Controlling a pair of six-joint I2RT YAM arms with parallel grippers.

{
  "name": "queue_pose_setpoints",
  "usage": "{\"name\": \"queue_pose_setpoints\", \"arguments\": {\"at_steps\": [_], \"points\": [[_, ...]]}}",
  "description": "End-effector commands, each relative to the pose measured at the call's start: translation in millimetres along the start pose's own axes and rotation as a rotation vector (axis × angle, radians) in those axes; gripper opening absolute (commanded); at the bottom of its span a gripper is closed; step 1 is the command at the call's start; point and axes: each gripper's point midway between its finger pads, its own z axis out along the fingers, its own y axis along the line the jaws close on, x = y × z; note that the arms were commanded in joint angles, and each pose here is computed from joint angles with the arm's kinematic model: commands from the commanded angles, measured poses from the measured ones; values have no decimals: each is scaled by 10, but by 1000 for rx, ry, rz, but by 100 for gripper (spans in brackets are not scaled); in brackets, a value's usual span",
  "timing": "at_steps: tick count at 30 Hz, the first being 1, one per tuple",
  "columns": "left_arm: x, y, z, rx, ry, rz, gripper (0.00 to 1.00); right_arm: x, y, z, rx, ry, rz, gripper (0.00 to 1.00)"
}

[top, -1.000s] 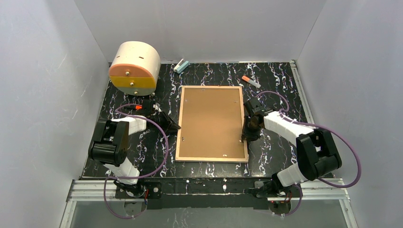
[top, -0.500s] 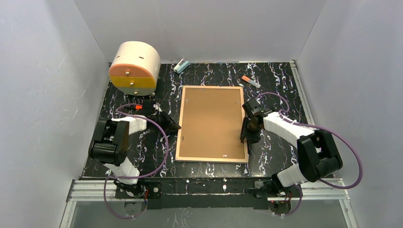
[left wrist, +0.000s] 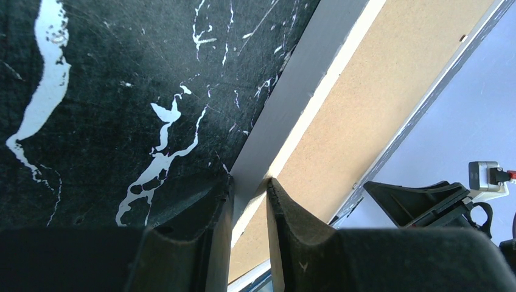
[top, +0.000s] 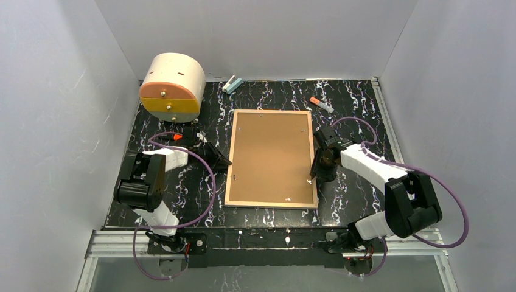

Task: Put the photo into the frame
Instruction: Install the photo frame at the center of the board.

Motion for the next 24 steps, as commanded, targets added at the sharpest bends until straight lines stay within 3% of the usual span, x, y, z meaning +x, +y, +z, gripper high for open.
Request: {"name": "queue_pose_setpoints", "arguments": {"at_steps": [1,13,24], "points": [[272,752,109,-296,44,-48,0,-81,45,-14,-15,-7,-9,48],[246,673,149,-264,40,-80,0,205,56,98,-65,140,-126,42],[246,593,224,-216,37,-164,0,588,280,-9,-266,345,-212,35]]}}
